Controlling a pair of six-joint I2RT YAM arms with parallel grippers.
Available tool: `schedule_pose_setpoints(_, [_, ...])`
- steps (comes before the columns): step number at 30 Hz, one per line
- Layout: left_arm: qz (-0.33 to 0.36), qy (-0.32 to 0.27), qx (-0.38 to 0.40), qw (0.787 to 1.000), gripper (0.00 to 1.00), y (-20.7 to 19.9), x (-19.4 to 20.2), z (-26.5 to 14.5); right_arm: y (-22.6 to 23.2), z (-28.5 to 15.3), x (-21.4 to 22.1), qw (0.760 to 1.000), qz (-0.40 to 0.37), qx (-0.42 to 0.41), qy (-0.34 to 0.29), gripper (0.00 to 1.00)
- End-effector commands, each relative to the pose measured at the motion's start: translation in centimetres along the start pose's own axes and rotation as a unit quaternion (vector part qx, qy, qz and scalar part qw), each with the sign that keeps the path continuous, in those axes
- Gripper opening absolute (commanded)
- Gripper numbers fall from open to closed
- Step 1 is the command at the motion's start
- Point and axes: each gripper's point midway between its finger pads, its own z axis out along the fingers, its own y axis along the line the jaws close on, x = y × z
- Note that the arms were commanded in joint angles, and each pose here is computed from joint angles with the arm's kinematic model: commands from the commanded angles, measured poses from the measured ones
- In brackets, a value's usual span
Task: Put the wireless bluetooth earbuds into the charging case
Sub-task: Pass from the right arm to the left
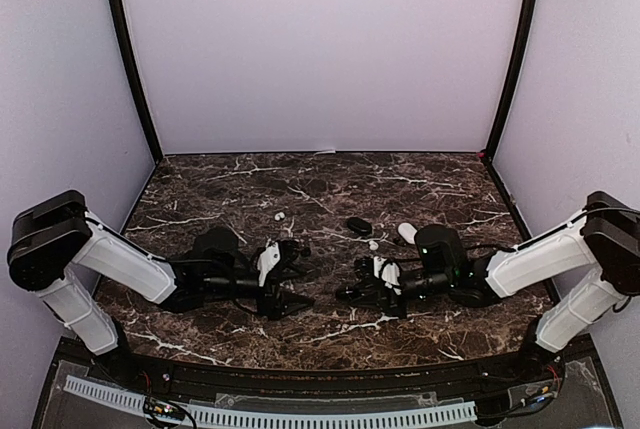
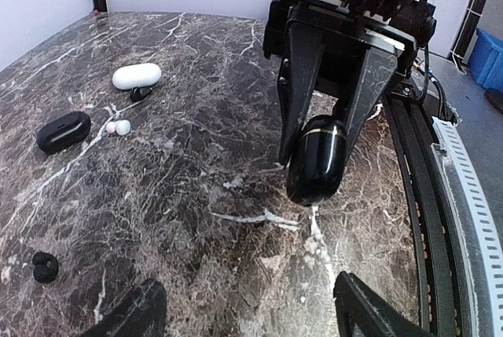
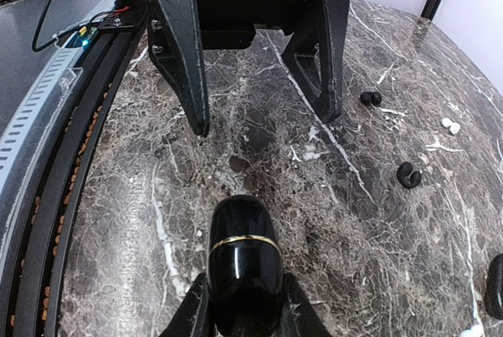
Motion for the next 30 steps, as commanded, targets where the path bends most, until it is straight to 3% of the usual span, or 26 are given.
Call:
schedule_pose_setpoints(1, [0.043, -0.044, -0.006, 0.998, 0.81, -0.2, -2.2, 0.6, -1.1, 0.2, -0.7, 0.999, -0.011, 0.027, -0.028, 0.22])
schedule_pose_setpoints(4, [0.056, -0.047, 0.002, 0.997, 0.75, -0.9, -1.3, 1.2, -1.1, 0.5, -0.3, 0.999, -0.006, 0.027, -0.031, 0.22])
schedule_pose_setpoints(15, [0.059, -0.055, 0.002, 0.997, 0.75, -1.2, -1.0, 2.5, -0.8, 1.1, 0.7, 1.000, -0.005, 0.017, -0.014, 0.22])
schedule_pose_setpoints(19, [0.063, -0.050, 0.004, 0.997, 0.63, -1.2, -0.8, 2.8, -0.8, 2.0, 1.2, 1.000, -0.001, 0.012, 0.000, 0.22])
schedule_pose_setpoints(27, [0.070, -0.039, 0.003, 0.997, 0.60, -1.2, -0.2, 3.5, -0.6, 2.6, 1.0, 1.000, 0.000, 0.007, -0.001, 0.23])
schedule_pose_setpoints(30, [0.078, -0.035, 0.019, 0.996, 0.50, -1.9, -0.1, 4.0, -0.5, 2.9, 0.9, 1.000, 0.000, 0.004, 0.000, 0.23])
